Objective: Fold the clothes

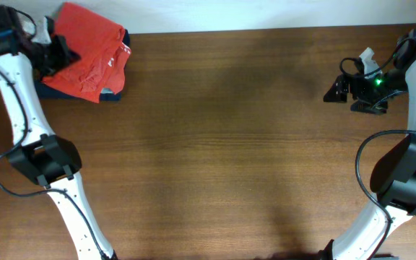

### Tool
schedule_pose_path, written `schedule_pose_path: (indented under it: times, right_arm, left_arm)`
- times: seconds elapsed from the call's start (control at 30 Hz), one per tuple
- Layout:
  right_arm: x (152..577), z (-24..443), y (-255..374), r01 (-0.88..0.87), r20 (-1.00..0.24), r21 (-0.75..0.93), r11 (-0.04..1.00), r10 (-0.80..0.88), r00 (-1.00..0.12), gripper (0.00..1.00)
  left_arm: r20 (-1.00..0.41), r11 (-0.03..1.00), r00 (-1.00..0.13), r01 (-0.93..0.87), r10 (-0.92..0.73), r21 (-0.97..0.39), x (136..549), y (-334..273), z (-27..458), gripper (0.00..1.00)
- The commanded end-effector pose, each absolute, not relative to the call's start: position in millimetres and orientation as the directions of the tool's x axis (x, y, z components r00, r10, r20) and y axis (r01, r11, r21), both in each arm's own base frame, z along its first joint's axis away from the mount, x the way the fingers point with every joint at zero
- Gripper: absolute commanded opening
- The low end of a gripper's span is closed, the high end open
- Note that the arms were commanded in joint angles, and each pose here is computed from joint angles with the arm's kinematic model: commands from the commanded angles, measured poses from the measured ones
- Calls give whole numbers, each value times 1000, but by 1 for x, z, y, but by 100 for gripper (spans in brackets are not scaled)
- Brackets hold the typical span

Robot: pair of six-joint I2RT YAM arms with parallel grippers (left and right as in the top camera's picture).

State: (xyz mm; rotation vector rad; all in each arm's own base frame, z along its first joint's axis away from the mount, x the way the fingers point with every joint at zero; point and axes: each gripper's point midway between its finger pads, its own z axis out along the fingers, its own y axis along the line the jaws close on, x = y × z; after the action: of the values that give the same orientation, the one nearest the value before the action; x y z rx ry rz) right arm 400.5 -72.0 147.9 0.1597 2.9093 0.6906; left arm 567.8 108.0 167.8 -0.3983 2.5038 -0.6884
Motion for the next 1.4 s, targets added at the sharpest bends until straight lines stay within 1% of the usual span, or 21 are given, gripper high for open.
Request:
schedule_pose_path:
  times: [0.0, 0.07, 0.13, 0.27, 0.57, 0.7, 0.83, 0.9, 1.2, 1.23, 1.3, 1.33, 1.37]
  right_arm:
    - [401, 158, -74, 56, -150, 442, 895, 135, -979, 99]
    - [401, 158, -74, 56, -150, 442, 895, 135, -979, 99]
    - [401, 158, -74, 56, -150, 442, 895, 135, -979, 99]
    - [401, 158, -74, 56, -150, 442, 895, 135, -979, 98]
    - [401, 158, -74, 56, -150, 442, 895, 135, -979, 99]
    - [401, 158, -74, 56, -150, 442, 895, 135, -979, 99]
    - [401, 158, -74, 56, -150, 442, 895, 135, -979, 99]
    - [401, 158, -74, 56, -150, 442, 895, 135, -979, 98]
    - [401, 158, -74, 56, -150, 442, 895, 135, -979, 99]
    - [401, 158, -74, 56, -150, 442, 895, 135, -979, 99]
    - [401, 158, -74, 56, -150, 442, 895, 135, -979, 99]
    - [401, 158, -74, 56, -150, 442, 895, 135, -979, 99]
    - [401, 158, -74, 56, -150, 442, 895, 135, -979, 98]
  left_arm:
    - [-536, 833, -704, -145, -466, -534, 560, 143, 246, 5]
    - [-531, 829, -693, -179, -488, -529, 558, 156, 244, 5]
    - [-507, 828, -695, -239, -511, -508, 554, 172, 230, 6]
    - [-465, 827, -711, -307, -528, -471, 553, 184, 202, 5]
    - [-373, 806, -746, -362, -552, -467, 560, 193, 127, 5]
    - [-355, 797, -745, -379, -564, -470, 557, 197, 120, 0]
    - [-374, 799, -744, -347, -553, -491, 560, 189, 134, 1]
    - [-399, 802, -741, -311, -541, -509, 562, 180, 152, 1]
    - [-595, 872, -680, -138, -428, -470, 560, 120, 274, 1]
    - [-612, 880, -674, -126, -414, -458, 559, 112, 283, 5]
    - [-636, 894, -666, -106, -389, -435, 558, 98, 296, 23]
    - [-642, 899, -667, -97, -378, -428, 559, 91, 299, 39]
    - [-643, 901, -674, -80, -364, -426, 560, 80, 299, 78]
